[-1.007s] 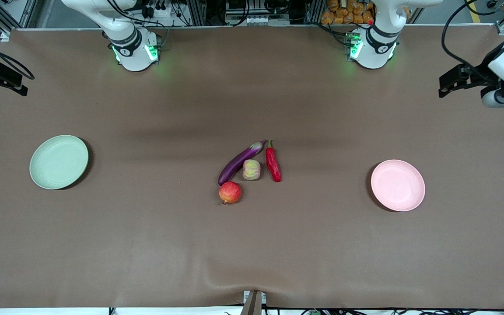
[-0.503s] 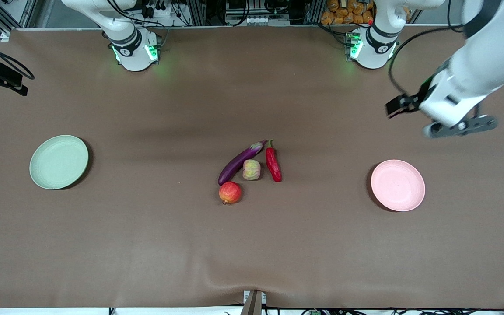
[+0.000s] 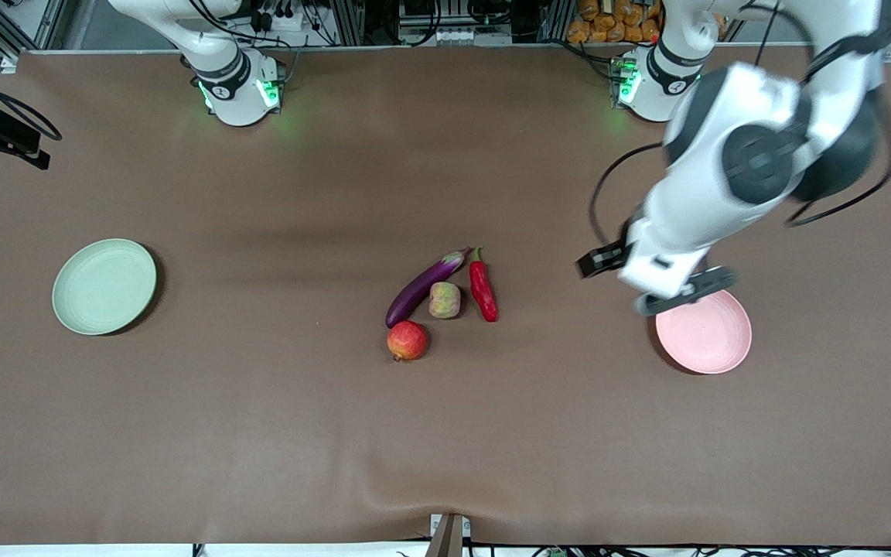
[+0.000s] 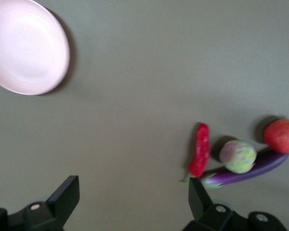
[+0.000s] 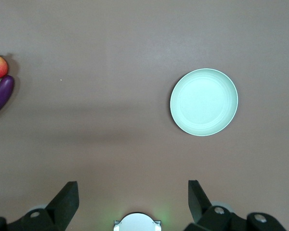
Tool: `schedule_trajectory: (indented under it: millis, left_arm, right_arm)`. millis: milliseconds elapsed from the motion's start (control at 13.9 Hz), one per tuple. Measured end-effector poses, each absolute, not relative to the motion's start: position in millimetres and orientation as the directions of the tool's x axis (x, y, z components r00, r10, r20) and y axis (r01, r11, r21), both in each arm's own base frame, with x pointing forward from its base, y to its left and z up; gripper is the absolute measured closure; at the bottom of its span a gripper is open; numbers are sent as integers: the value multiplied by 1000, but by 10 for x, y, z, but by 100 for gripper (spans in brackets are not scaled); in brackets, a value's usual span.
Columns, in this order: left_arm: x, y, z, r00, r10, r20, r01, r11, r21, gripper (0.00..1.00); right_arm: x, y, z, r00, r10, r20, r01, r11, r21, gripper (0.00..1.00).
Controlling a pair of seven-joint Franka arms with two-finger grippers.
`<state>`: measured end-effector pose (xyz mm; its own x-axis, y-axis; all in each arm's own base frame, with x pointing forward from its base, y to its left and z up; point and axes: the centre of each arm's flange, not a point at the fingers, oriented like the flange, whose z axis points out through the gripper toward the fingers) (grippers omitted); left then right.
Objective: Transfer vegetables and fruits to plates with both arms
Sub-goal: 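Lower the left gripper and grasp the red chili pepper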
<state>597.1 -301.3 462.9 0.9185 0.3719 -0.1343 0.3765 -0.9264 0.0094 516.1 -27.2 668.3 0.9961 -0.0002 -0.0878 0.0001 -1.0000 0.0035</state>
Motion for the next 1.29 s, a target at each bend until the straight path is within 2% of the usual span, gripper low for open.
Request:
schedule_trajectory:
  millis: [288, 647, 935, 1295]
  left_arm:
    - [6032, -3695, 3851, 841, 531, -104, 537, -843, 35, 0]
    - [5906, -4273, 3100, 756, 648, -91, 653, -755, 56, 0]
    - [5639, -4680, 2543, 777, 625, -71, 628, -777, 36, 0]
    - [5632, -4632, 2272, 776, 627, -69, 628, -778, -4, 0]
  right_arm:
    - [5152, -271, 6676, 995, 0, -96, 0, -1000, 2, 0]
    - [5151, -270, 6672, 995, 0, -99, 0, -1000, 2, 0]
    - [5151, -265, 6671, 995, 1, -99, 1, -1000, 1, 0]
    - [5146, -264, 6667, 995, 1, -104, 1, -1000, 0, 0]
